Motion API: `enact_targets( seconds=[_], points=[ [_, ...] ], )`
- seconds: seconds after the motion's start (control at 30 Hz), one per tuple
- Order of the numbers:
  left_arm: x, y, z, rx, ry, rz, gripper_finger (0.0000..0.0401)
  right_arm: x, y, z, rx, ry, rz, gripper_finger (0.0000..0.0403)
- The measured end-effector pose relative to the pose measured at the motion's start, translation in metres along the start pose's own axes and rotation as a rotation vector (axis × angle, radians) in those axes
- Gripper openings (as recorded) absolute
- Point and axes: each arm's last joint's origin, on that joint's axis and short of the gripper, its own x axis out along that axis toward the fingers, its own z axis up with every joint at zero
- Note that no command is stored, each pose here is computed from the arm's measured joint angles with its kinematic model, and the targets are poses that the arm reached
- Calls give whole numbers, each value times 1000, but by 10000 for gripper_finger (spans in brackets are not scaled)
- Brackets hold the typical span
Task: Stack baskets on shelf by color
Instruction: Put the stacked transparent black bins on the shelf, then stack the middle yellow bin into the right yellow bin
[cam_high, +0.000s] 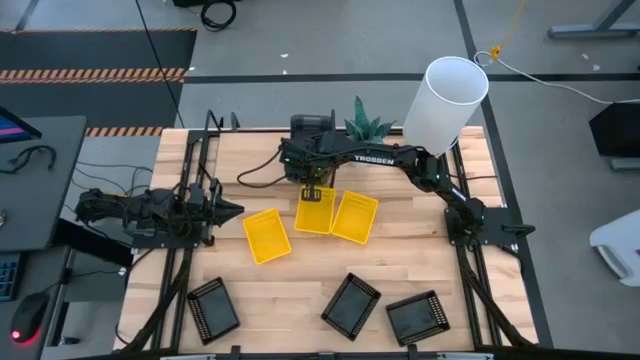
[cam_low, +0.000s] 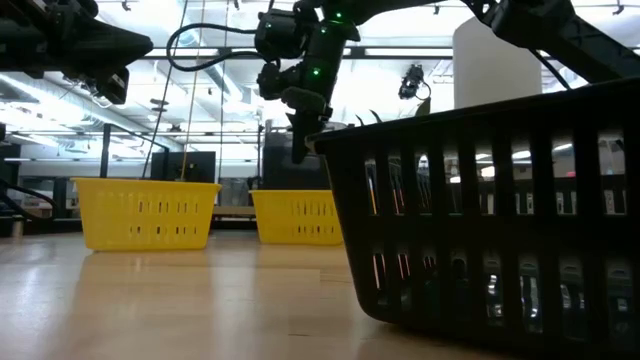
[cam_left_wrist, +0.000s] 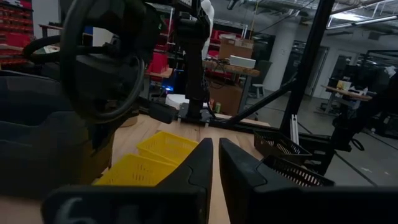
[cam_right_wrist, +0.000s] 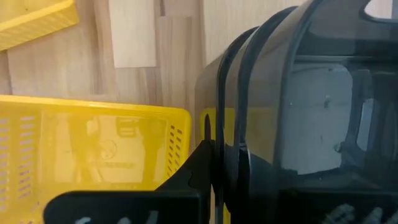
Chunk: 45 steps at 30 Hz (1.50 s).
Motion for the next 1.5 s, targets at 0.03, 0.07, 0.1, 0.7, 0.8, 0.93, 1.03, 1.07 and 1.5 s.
enact_targets(
  seconds=[0.03,0.07,0.1,0.7,0.8,0.93,1.03,1.07,1.5],
  points=[
    [0,0,0,0,0,0,37,0,0,0,0,4,0,30],
    [0,0,0,0,0,0,38,0,0,-1,0,7,1,33],
    [0,0,0,0,0,0,38,0,0,-1,-1,7,1,36],
    [0,0,0,0,0,0,38,-18,3,4,22,-20,-45,140],
    [0,0,0,0,0,0,38,-25,7,5,17,-32,-72,155],
    [0,0,0,0,-1,0,33,-38,14,6,12,-61,-106,169],
    [0,0,0,0,-1,0,29,-53,24,7,-3,-98,-115,173],
    [0,0,0,0,-1,-1,28,-58,28,7,-8,-108,-122,173],
    [0,0,0,0,-1,0,36,-63,80,-5,15,-17,15,174]
  ],
)
